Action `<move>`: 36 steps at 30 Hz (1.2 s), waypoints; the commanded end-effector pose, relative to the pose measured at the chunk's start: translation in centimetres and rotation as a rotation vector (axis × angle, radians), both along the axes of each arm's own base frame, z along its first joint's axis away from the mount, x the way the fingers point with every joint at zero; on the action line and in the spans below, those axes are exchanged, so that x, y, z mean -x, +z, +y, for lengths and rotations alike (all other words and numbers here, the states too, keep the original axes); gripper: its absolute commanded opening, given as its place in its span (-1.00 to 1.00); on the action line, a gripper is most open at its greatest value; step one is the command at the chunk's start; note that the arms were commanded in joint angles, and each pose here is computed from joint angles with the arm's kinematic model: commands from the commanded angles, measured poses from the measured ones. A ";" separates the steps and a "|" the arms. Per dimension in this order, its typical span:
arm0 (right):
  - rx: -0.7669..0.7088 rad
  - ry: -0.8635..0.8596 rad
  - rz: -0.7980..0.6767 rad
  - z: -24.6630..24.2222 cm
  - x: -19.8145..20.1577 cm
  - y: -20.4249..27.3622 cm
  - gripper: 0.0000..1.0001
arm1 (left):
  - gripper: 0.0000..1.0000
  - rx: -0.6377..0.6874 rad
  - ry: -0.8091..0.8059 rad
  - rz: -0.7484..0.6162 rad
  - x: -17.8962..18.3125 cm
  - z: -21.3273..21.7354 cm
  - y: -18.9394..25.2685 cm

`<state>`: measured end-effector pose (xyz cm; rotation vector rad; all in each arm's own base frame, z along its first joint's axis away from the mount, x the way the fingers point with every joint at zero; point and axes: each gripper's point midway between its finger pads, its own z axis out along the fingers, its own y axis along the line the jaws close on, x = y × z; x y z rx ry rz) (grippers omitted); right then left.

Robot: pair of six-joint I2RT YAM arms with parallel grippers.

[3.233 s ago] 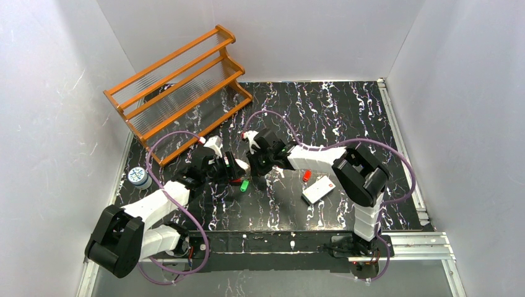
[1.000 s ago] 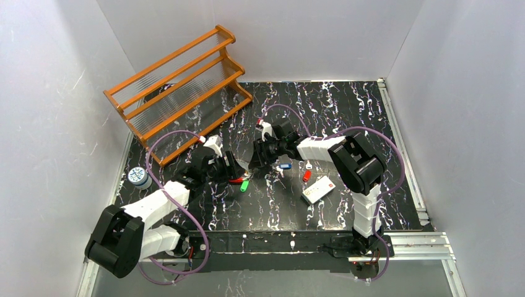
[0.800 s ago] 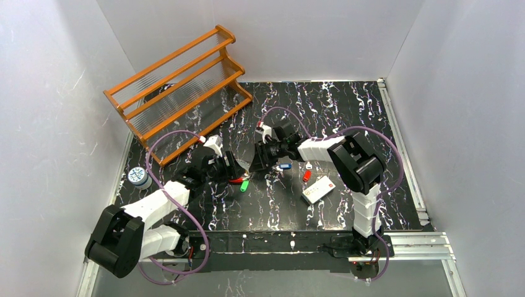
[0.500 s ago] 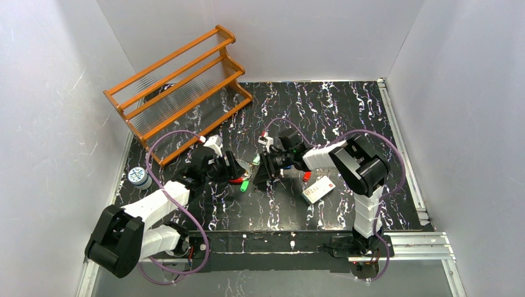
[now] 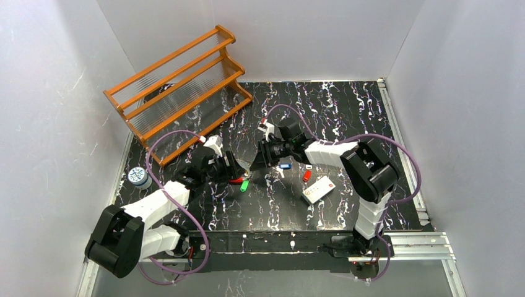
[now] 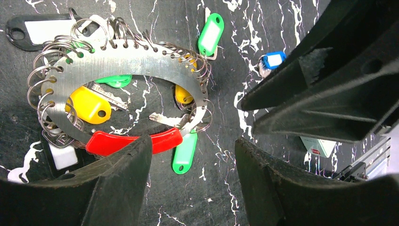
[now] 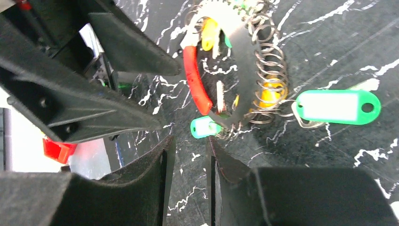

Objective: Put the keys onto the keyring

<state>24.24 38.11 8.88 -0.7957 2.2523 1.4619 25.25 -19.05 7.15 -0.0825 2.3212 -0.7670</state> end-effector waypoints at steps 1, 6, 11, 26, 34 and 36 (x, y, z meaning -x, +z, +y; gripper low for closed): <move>0.073 -0.062 0.060 0.6 -0.8 -0.9 -0.24 | 0.26 -0.007 0.000 -0.011 0.0 0.2 0.4; 0.095 -0.037 0.072 1.7 -0.1 -1.5 -0.24 | 0.26 -0.009 0.002 -0.007 0.0 0.2 0.2; 0.143 -0.067 0.073 1.9 -0.5 -2.6 -0.24 | 0.26 -0.008 0.002 -0.004 0.1 0.2 0.1; 0.235 -0.103 0.047 1.4 -1.2 -4.9 -0.16 | 0.26 -0.005 0.005 0.000 0.2 0.2 0.0; 0.280 -0.121 0.051 0.8 -1.2 -5.5 -0.18 | 0.26 -0.007 0.006 0.004 0.3 0.3 -0.2; 0.279 -0.120 0.041 0.7 -1.1 -5.3 -0.19 | 0.26 -0.007 0.007 0.002 0.2 0.3 -0.1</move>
